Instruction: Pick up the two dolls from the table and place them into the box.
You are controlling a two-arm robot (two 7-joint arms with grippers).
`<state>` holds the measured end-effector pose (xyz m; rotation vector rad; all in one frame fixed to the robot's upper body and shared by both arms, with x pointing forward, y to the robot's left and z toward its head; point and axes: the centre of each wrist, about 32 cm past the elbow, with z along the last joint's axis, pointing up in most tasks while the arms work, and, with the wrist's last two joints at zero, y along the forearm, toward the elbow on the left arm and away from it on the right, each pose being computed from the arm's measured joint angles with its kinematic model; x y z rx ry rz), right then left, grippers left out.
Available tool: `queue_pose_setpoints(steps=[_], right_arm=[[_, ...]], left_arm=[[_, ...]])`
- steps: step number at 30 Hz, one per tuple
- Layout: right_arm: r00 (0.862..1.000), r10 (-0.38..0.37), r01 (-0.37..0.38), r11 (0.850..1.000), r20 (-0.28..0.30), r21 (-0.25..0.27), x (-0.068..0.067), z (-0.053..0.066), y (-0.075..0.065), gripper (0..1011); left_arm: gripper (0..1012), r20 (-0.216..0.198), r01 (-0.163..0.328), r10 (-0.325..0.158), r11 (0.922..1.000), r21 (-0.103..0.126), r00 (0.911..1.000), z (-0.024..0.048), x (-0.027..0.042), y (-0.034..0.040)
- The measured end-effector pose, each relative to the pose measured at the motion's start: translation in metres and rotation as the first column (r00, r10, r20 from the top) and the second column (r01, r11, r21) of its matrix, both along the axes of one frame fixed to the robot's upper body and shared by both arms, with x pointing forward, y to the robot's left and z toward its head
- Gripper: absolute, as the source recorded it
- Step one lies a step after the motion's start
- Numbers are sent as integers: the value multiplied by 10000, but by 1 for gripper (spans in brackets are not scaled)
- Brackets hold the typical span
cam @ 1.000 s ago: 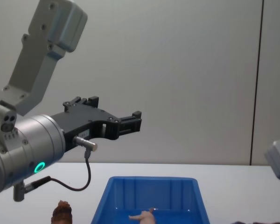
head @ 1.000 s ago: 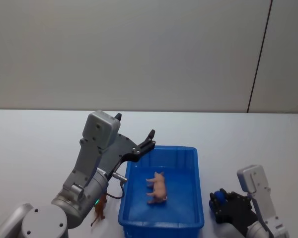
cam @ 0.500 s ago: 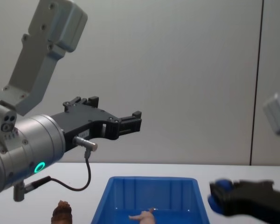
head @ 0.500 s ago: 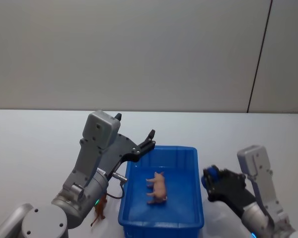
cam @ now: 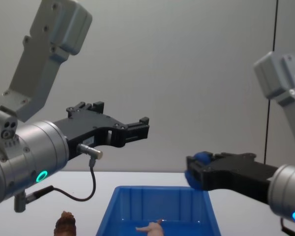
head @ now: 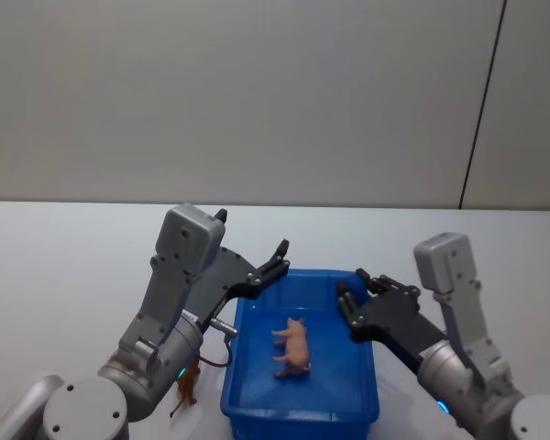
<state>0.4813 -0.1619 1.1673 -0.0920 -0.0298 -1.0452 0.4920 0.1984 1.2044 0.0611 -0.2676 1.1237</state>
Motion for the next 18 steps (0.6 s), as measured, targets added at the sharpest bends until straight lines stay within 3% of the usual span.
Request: queue_pose_setpoints(steps=[9, 18], right_arm=[[9979, 554, -559, 9983, -331, -157, 94, -53, 132, 535], [9965, 541, -564, 9978, -630, -352, 128, -120, 182, 808]], left_arm=[[1001, -1, 0, 0, 10000, 0, 10000, 0, 0, 0], [1001, 0, 0, 0, 10000, 0, 10000, 0, 0, 0]])
